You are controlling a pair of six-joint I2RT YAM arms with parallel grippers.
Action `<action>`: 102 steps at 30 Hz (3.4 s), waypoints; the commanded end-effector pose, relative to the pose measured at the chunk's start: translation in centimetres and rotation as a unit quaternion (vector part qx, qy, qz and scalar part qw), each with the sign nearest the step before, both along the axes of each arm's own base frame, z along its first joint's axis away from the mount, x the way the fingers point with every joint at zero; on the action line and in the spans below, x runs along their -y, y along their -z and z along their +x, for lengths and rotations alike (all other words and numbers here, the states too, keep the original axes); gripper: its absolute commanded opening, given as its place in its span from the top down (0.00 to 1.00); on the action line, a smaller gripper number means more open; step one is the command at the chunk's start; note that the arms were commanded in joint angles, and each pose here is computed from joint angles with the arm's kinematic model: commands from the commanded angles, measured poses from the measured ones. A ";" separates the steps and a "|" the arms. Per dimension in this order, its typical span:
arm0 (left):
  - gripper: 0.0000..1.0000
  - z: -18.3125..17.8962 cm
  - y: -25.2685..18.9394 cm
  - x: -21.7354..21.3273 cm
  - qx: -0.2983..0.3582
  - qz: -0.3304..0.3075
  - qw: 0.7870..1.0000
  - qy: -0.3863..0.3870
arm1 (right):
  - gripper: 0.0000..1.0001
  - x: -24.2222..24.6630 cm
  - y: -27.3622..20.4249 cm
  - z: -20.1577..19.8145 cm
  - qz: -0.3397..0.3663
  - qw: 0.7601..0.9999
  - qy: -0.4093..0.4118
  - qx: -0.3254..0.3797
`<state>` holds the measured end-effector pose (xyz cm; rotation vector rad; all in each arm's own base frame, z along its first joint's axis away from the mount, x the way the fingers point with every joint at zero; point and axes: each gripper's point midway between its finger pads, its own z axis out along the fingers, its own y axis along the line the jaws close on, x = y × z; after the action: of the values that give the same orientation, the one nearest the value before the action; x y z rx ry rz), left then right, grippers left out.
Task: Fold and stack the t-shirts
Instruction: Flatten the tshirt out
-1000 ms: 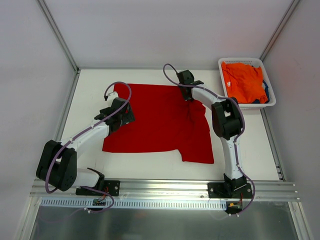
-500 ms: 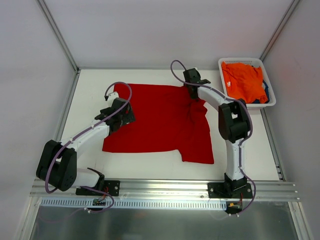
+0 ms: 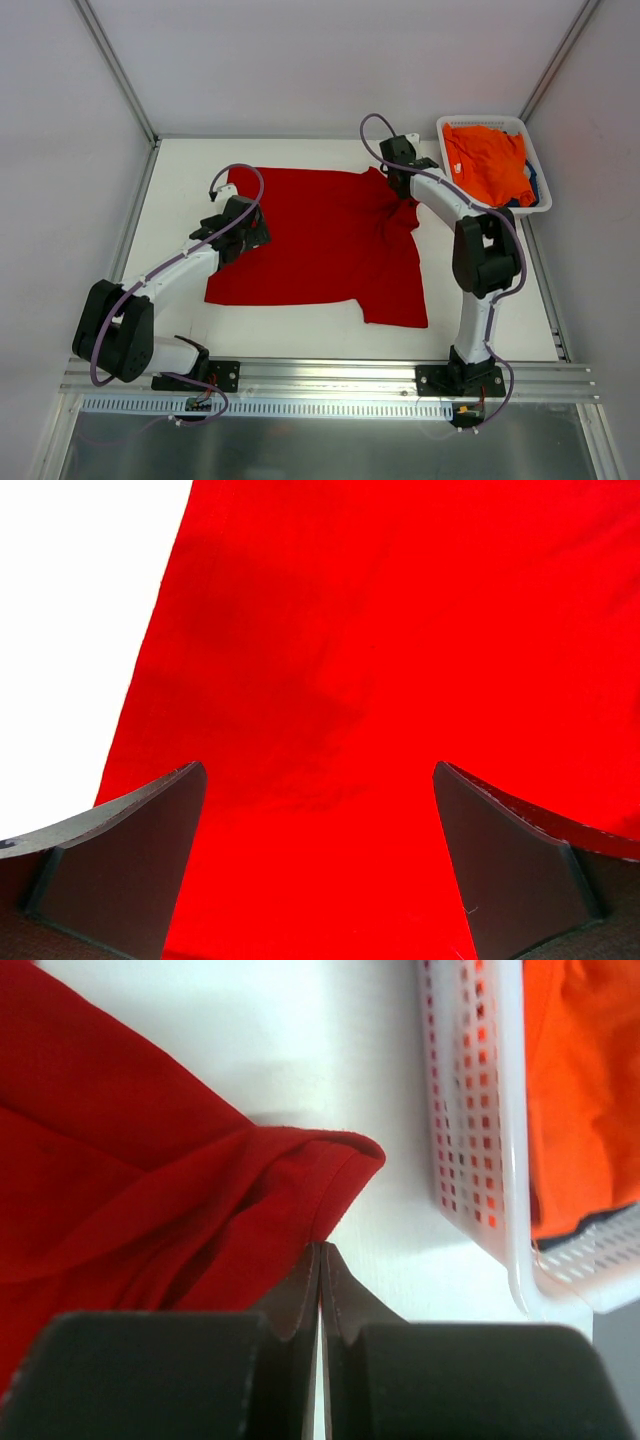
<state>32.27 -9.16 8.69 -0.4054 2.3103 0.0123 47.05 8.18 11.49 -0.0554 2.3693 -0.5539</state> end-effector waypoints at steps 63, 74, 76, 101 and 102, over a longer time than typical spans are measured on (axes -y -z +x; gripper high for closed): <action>0.02 -12.6 4.3 -6.2 -0.042 -0.032 0.988 -0.145 | 0.59 -4.7 -2.5 -21.9 0.137 0.988 -0.066 0.015; 0.01 -13.2 4.7 -7.0 -0.064 -0.016 0.979 -0.191 | 0.58 -4.5 -2.2 -22.5 0.147 0.986 -0.070 0.018; 0.01 -13.0 4.5 -7.0 -0.062 -0.018 0.979 -0.193 | 0.58 -4.6 -2.0 -22.5 0.150 0.986 -0.072 0.019; 0.50 -13.9 6.4 -6.4 -0.095 -0.040 0.967 -0.232 | 0.58 -4.1 -3.2 -23.4 0.175 0.981 -0.073 0.036; 0.50 -14.0 6.6 -6.5 -0.097 -0.040 0.966 -0.235 | 0.58 -4.1 -3.1 -23.5 0.176 0.981 -0.074 0.035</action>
<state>19.01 -2.67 2.71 -0.9843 2.3409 0.1852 23.86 12.14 13.87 -0.0786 2.3584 -0.1084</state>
